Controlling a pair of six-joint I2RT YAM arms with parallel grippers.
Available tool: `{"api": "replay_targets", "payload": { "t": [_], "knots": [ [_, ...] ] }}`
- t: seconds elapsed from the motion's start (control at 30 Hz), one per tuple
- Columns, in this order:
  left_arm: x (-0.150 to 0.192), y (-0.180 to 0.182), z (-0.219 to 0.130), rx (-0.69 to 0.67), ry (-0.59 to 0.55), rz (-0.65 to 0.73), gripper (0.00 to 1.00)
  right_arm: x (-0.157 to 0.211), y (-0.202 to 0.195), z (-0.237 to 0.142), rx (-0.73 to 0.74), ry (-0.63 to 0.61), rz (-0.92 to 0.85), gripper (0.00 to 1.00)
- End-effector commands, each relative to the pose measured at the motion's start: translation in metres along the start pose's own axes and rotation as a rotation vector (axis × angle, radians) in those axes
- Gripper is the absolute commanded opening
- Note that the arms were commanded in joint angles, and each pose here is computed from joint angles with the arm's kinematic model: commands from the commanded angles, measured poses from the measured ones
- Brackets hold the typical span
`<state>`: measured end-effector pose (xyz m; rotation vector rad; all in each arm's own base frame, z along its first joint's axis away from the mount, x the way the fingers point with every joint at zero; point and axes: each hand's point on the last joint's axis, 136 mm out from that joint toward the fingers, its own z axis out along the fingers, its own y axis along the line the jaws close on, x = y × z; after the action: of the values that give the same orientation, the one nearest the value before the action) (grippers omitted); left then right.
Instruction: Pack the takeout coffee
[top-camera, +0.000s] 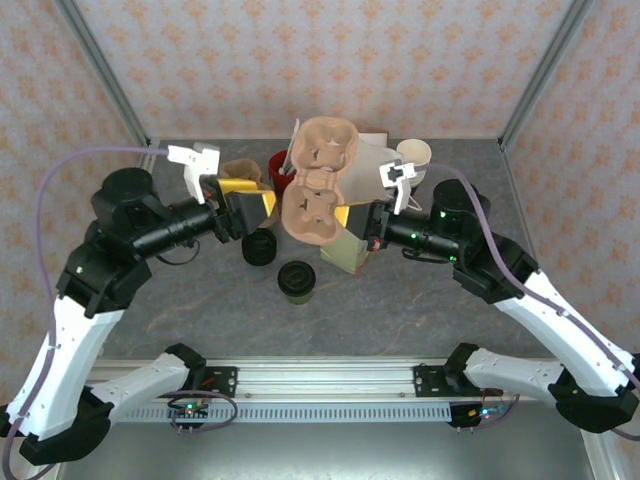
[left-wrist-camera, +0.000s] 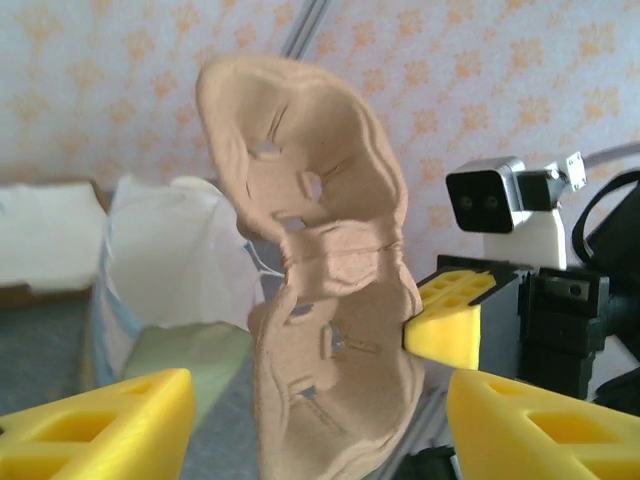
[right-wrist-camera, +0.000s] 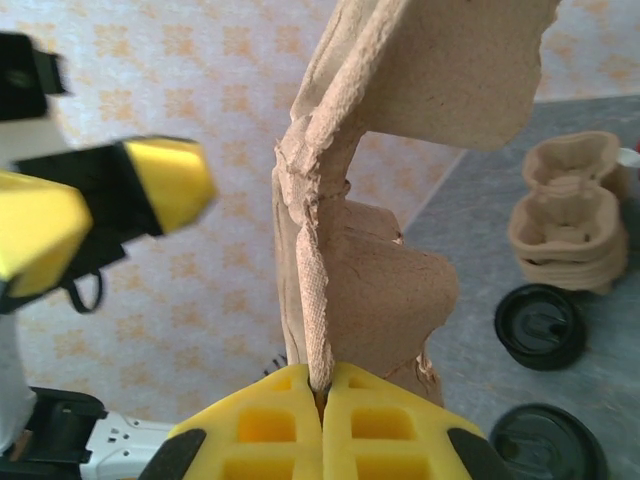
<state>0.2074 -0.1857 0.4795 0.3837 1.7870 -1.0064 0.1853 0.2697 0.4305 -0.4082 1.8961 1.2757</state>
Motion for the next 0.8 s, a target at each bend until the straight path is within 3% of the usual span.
{"api": "replay_targets", "payload": {
  "t": [0.0,0.33,0.57,0.77],
  "knots": [
    [0.012,0.001,-0.003,-0.029,0.108,0.220,0.68,0.016,-0.020,-0.015,0.141,0.088,0.000,0.00],
    [0.039,-0.025,0.024,0.116,0.261,0.654,0.67,0.057,-0.028,-0.032,0.209,0.301,0.100,0.00],
    [0.089,-0.023,0.061,0.213,0.443,0.765,0.64,0.067,-0.025,-0.034,0.191,0.352,0.131,0.00],
    [0.108,-0.019,0.080,0.245,0.484,0.806,0.64,0.072,-0.026,-0.033,0.183,0.371,0.123,0.00]
  ]
}}
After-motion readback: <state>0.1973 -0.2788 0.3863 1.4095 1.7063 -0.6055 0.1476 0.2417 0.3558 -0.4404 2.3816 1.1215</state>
